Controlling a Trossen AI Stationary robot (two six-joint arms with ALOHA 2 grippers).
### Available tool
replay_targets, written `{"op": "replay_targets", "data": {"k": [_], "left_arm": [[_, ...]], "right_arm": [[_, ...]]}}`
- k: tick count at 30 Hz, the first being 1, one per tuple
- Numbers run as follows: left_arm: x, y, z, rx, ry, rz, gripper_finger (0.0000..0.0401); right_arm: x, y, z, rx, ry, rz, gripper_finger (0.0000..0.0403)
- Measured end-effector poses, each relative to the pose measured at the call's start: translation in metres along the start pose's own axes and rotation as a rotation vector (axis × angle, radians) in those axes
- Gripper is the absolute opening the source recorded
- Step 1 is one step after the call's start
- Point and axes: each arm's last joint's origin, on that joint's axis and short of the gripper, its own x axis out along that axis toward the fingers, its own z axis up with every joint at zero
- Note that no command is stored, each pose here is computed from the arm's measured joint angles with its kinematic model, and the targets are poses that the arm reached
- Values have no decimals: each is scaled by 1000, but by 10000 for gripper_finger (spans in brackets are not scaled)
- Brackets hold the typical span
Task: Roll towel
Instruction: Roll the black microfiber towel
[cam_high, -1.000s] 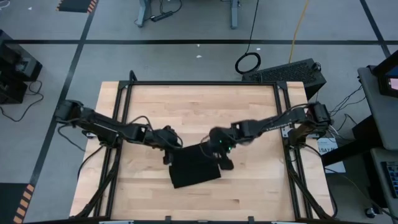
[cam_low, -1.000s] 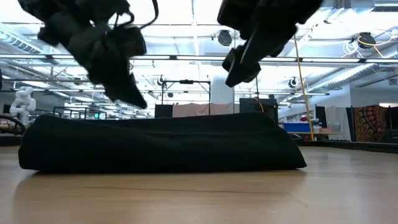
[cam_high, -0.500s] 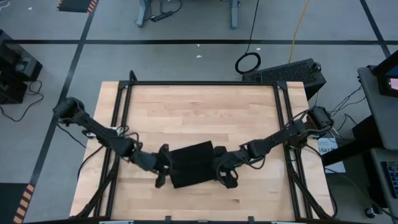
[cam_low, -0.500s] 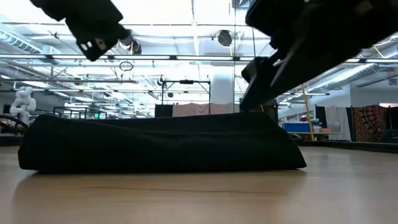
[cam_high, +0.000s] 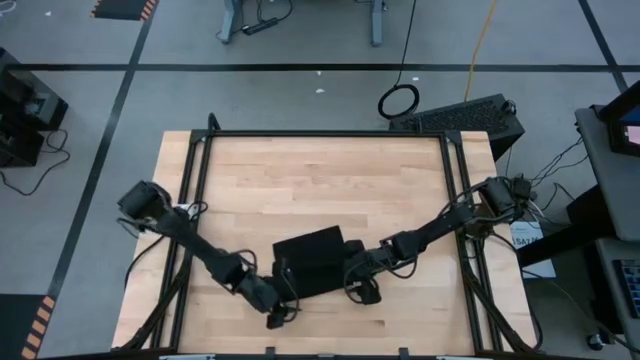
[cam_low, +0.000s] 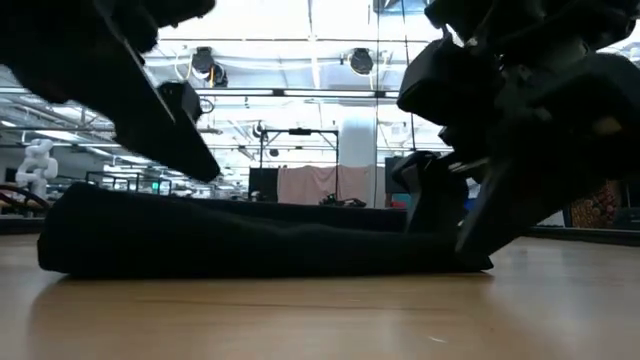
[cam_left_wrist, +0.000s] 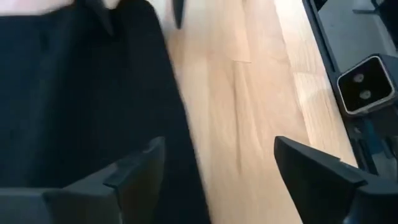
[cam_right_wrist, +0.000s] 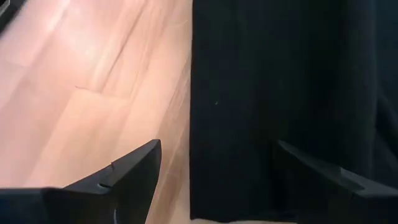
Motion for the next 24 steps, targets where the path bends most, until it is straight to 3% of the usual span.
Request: {"op": "replay_targets", "data": {"k": [5, 14, 17, 20, 24], "left_arm": [[16, 0, -16, -35, 46, 57, 310], [27, 13, -30, -22, 116, 195, 290], [28, 17, -31, -17, 120, 228, 246], [30, 21, -30, -32, 121, 238, 176], [30, 22, -24, -67, 137, 202, 56]], "right_arm": [[4, 1, -2, 19, 8, -12, 260], [4, 0, -4, 27, 12, -49, 114], [4, -1, -4, 32, 10, -56, 63], [4, -3, -3, 78, 9, -55, 16], [3, -8, -2, 179, 11, -17, 10]]}}
